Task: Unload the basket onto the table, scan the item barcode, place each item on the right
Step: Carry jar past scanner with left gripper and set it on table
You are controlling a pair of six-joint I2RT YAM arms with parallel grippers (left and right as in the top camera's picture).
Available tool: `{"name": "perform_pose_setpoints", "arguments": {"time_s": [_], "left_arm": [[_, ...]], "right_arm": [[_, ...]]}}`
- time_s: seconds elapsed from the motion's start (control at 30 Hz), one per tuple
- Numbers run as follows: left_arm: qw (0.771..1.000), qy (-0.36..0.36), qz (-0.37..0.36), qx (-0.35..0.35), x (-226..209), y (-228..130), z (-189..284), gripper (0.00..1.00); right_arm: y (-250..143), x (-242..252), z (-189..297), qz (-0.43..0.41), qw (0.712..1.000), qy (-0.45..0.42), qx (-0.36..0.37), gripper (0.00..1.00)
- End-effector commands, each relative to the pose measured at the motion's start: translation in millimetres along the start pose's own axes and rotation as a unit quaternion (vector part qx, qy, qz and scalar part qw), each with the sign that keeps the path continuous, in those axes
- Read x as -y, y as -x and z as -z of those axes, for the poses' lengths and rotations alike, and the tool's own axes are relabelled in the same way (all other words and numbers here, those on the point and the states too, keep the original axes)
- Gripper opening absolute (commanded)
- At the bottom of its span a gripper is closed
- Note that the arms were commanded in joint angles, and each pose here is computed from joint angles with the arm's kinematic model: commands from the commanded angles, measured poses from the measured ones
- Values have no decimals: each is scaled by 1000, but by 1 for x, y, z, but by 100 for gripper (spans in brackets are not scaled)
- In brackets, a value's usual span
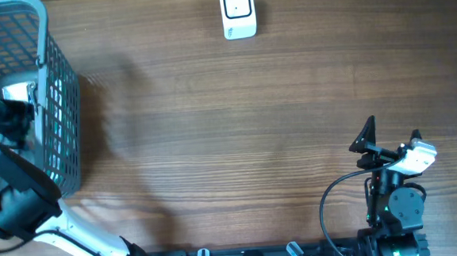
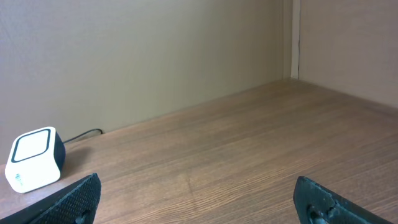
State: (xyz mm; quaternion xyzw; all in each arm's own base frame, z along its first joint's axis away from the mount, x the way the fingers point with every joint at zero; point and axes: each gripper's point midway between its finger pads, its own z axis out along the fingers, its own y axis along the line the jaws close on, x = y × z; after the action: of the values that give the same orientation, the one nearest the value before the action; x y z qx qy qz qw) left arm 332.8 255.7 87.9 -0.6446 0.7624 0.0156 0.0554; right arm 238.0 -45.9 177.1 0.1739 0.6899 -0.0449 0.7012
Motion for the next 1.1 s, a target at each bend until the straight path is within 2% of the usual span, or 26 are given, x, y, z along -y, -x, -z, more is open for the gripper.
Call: {"name": "perform_pose_setpoints", "arguments": {"time_s": [0.0, 0.03, 0.17, 0.27, 0.37, 0.5, 0.6, 0.63, 0.77, 0.93, 1.03, 1.07], "left_arm": [[981, -174, -14, 79, 40, 11, 140, 48], [968, -236, -26, 85, 50, 2, 181, 47], [914, -388, -83, 88, 68, -46, 279, 48], [880, -442, -149, 89, 74, -105, 327, 49], [856, -458, -232, 62, 89, -178, 343, 50], [861, -392, -320, 47, 105, -257, 311, 51], [863, -327, -382, 47, 118, -312, 266, 51], [866, -294, -404, 29, 121, -341, 239, 51], [880, -214, -423, -27, 118, -401, 171, 52], [907, -123, -397, -66, 113, -467, 73, 54], [944, -71, -312, -79, 106, -486, 31, 53], [964, -40, -250, -81, 99, -495, 12, 53]], "right_arm": [[3, 0, 0, -1, 1000, 0, 5, 100], [3, 0, 0, -1, 1000, 0, 5, 100], [3, 0, 0, -1, 1000, 0, 5, 100], [3, 0, 0, -1, 1000, 0, 5, 100], [3, 0, 0, -1, 1000, 0, 5, 100], [3, 0, 0, -1, 1000, 0, 5, 100], [3, 0, 0, -1, 1000, 0, 5, 100], [3, 0, 0, -1, 1000, 0, 5, 100], [3, 0, 0, -1, 1000, 0, 5, 100], [3, 0, 0, -1, 1000, 0, 5, 100], [3, 0, 0, -1, 1000, 0, 5, 100], [3, 0, 0, -1, 1000, 0, 5, 100]]}}
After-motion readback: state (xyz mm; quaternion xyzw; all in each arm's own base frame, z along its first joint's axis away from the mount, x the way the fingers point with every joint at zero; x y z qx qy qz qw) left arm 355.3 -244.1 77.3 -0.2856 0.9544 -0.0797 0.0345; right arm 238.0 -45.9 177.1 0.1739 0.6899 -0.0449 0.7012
